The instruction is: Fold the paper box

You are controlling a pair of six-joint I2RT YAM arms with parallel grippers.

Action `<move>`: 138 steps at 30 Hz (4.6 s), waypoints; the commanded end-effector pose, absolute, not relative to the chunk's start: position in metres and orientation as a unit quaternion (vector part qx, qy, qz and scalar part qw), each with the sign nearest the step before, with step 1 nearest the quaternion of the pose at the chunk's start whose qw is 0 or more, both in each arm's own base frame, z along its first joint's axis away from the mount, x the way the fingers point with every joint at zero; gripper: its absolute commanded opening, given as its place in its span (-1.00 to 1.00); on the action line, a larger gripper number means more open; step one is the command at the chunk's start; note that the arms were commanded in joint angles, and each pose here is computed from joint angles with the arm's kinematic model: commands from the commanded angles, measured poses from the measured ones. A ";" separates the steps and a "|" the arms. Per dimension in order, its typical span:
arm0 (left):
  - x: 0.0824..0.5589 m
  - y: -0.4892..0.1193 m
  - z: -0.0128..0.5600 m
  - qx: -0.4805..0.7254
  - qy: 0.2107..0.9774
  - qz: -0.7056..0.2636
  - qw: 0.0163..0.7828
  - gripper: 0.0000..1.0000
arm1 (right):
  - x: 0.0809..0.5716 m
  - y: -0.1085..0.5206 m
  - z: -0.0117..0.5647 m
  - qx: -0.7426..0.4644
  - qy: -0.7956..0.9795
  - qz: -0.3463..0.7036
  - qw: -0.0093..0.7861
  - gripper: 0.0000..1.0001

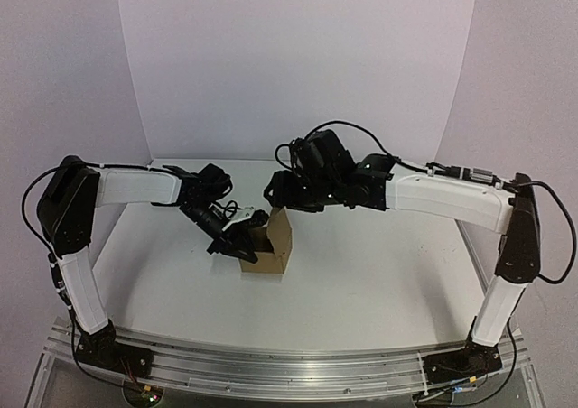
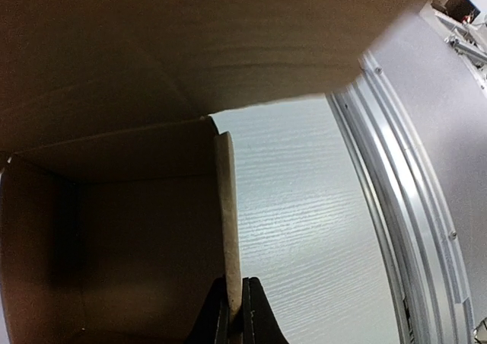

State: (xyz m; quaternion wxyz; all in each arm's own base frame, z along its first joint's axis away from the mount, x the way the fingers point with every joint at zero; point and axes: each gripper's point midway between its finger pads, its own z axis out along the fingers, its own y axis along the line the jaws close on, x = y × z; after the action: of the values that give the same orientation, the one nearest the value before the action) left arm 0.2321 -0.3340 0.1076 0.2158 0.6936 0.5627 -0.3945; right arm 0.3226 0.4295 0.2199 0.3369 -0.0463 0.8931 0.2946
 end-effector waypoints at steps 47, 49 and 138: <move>0.215 -0.363 0.287 0.674 0.484 -0.490 0.267 -1.00 | 0.238 0.386 0.355 -0.407 0.703 0.272 0.516 0.97; 0.215 -0.363 0.287 0.680 0.478 -0.486 0.269 -1.00 | 0.227 0.385 0.359 -0.423 0.692 0.292 0.506 0.97; 0.200 -0.273 0.038 0.929 0.141 -0.279 0.199 -0.70 | 0.209 0.411 0.145 -0.469 0.700 0.365 0.397 0.92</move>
State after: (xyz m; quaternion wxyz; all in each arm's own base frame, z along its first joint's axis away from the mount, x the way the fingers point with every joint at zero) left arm 0.1853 -0.2707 0.0468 0.1501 0.8794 0.2974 -0.3401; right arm 0.1865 0.3889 0.1292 0.3292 -0.4658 0.7309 0.3748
